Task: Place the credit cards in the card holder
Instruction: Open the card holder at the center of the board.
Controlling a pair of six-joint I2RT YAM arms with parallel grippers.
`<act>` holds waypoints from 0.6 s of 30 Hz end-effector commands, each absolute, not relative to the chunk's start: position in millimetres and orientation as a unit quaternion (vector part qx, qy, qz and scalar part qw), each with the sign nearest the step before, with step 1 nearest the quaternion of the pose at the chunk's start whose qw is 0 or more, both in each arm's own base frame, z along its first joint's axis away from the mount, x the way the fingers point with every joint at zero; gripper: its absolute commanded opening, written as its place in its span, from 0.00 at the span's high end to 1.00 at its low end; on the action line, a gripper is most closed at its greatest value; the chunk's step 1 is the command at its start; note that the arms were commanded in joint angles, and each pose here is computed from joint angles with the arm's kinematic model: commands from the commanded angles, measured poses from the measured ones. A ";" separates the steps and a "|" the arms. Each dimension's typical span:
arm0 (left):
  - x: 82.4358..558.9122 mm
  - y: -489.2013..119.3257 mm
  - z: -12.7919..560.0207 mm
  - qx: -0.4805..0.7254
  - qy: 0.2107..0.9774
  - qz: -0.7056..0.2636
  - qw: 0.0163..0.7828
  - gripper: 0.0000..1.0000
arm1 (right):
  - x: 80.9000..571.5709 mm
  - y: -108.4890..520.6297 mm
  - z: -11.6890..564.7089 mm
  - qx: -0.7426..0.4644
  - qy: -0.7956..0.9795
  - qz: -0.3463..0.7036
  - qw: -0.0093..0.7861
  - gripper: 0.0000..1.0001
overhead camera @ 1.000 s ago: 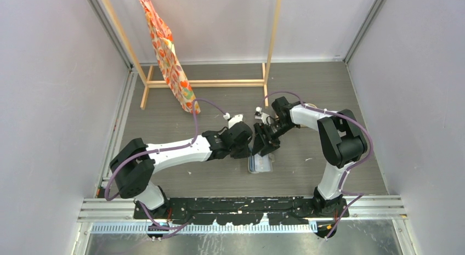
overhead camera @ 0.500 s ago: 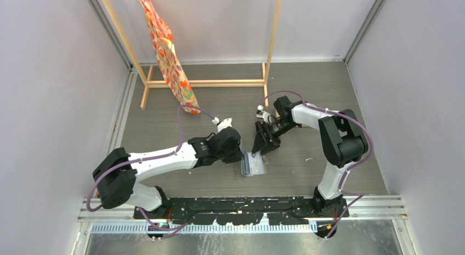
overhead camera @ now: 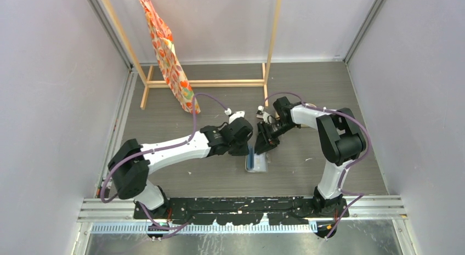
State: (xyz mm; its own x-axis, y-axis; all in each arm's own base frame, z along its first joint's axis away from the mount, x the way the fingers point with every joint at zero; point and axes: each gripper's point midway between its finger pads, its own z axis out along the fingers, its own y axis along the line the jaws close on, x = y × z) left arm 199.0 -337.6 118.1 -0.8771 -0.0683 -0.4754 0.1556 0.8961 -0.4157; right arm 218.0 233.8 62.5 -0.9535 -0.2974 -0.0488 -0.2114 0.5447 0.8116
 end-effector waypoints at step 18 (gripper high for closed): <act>199.7 -327.7 99.0 0.007 0.939 -0.226 0.258 1.00 | 231.0 216.9 43.6 0.132 -0.899 -0.414 0.051 0.57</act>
